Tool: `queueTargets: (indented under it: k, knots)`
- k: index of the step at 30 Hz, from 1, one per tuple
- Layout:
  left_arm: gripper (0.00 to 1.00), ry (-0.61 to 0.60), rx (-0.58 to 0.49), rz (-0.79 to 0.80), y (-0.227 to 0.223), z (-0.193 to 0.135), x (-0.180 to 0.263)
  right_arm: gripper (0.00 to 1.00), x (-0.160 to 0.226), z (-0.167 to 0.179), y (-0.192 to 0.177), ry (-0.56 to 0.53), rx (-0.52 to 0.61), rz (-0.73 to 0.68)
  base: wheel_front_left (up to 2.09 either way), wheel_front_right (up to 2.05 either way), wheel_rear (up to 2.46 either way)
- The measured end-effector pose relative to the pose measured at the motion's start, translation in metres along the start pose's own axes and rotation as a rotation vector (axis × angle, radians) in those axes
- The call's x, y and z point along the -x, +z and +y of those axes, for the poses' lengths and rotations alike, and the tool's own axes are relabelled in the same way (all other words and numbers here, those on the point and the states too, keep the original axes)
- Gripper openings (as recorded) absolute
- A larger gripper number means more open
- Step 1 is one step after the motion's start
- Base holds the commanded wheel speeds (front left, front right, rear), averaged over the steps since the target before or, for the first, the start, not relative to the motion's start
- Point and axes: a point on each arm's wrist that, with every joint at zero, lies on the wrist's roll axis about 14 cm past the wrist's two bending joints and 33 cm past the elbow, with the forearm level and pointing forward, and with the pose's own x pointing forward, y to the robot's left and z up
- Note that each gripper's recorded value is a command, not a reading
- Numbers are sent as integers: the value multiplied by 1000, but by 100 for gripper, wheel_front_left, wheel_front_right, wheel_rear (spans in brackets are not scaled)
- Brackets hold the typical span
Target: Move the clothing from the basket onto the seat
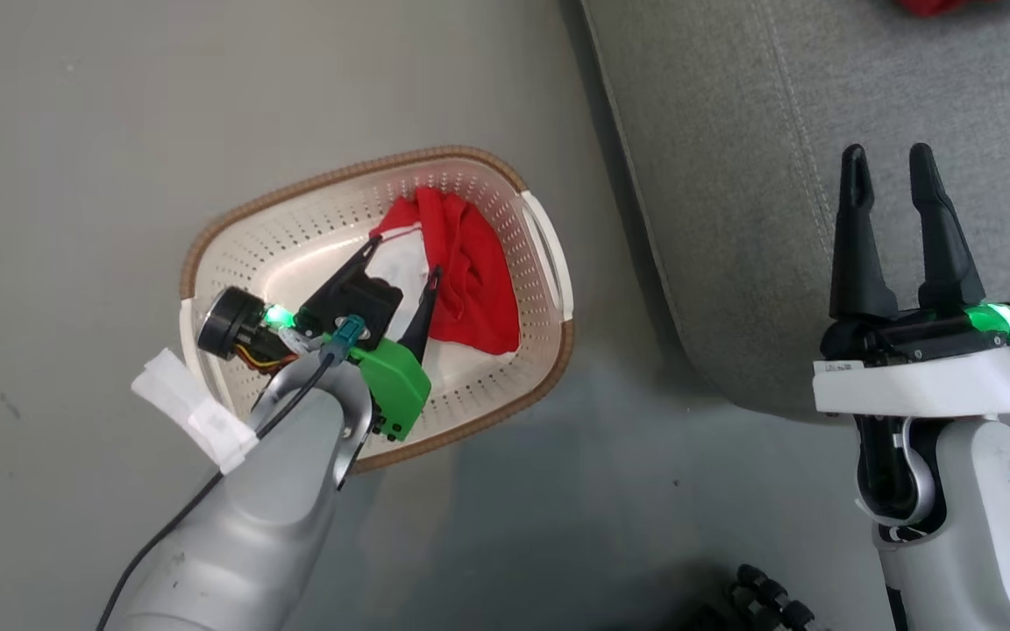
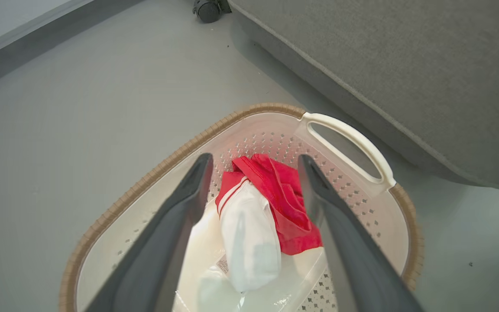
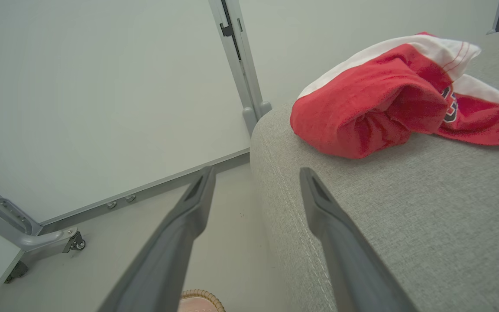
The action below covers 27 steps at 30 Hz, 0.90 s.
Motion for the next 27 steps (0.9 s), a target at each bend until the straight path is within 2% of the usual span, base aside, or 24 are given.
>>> queueTargets:
  k: [12, 21, 27]
  knots:
    - [100, -135, -2, 174, -73, -22, -65, 100, -5, -24, -66, -51, 14, 150, 0, 0, 0]
    - [100, -71, -71, 323, -120, -16, -91, 100, 6, -45, -95, -105, 43, 235, 0, 0, 0]
    - [100, -42, -176, 396, -138, -3, -102, 100, 6, -48, -103, -113, 38, 254, 0, 0, 0]
